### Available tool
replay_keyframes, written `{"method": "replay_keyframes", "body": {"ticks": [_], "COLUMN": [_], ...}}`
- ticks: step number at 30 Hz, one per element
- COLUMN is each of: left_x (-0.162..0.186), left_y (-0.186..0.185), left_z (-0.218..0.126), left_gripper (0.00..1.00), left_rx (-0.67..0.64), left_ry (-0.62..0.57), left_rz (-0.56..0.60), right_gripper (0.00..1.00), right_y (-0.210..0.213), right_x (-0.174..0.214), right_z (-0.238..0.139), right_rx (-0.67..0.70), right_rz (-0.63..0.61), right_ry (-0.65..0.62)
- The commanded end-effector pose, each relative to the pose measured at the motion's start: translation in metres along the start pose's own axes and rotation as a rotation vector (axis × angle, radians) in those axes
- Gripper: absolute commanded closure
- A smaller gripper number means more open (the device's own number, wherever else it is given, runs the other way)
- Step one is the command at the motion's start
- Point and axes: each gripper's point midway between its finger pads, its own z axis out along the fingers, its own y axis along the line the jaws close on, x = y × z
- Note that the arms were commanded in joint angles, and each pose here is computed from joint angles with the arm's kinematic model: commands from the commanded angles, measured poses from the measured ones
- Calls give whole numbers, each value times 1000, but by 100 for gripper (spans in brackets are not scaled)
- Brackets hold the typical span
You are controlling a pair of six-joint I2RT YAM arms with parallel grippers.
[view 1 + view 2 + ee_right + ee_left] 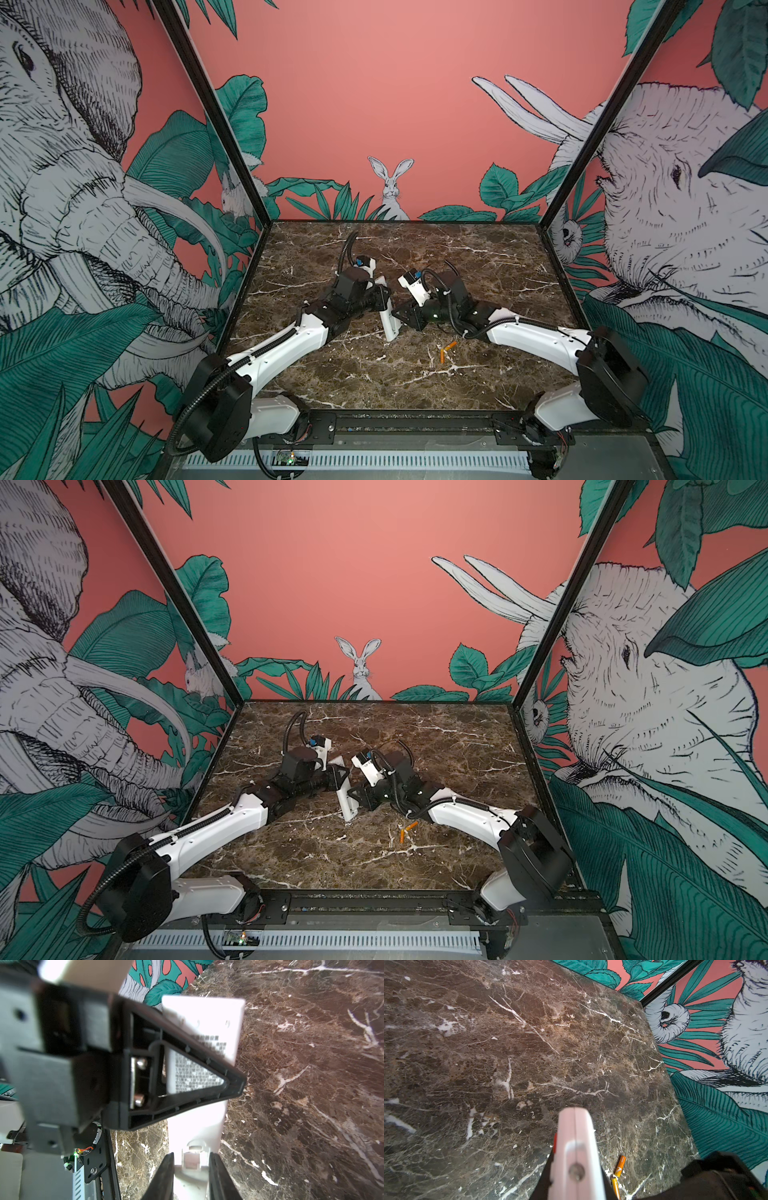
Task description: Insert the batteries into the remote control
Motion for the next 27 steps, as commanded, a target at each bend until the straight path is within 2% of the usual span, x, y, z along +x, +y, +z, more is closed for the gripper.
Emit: {"method": "replay_keyframes", "body": {"ticks": [1, 12, 19, 27], "left_x": [-4, -6, 1, 14], "left_y": [3, 0, -21, -37], "left_z": [-3, -10, -10, -13], "left_gripper": [100, 100, 100, 100], "left_rx": [-11, 34, 164, 300], "left_ry": [-30, -47, -20, -11], "left_rz": [12, 64, 109, 167], "right_gripper": [72, 73, 74, 75], "right_y": [1, -48, -94, -133], "right_x": [-11, 20, 37, 50], "right_z": [-11, -44, -60, -60], "right_rx": [23, 260, 418, 536], "right_rz": [-44, -70, -63, -65], "right_ry": [-45, 88, 193, 324]}}
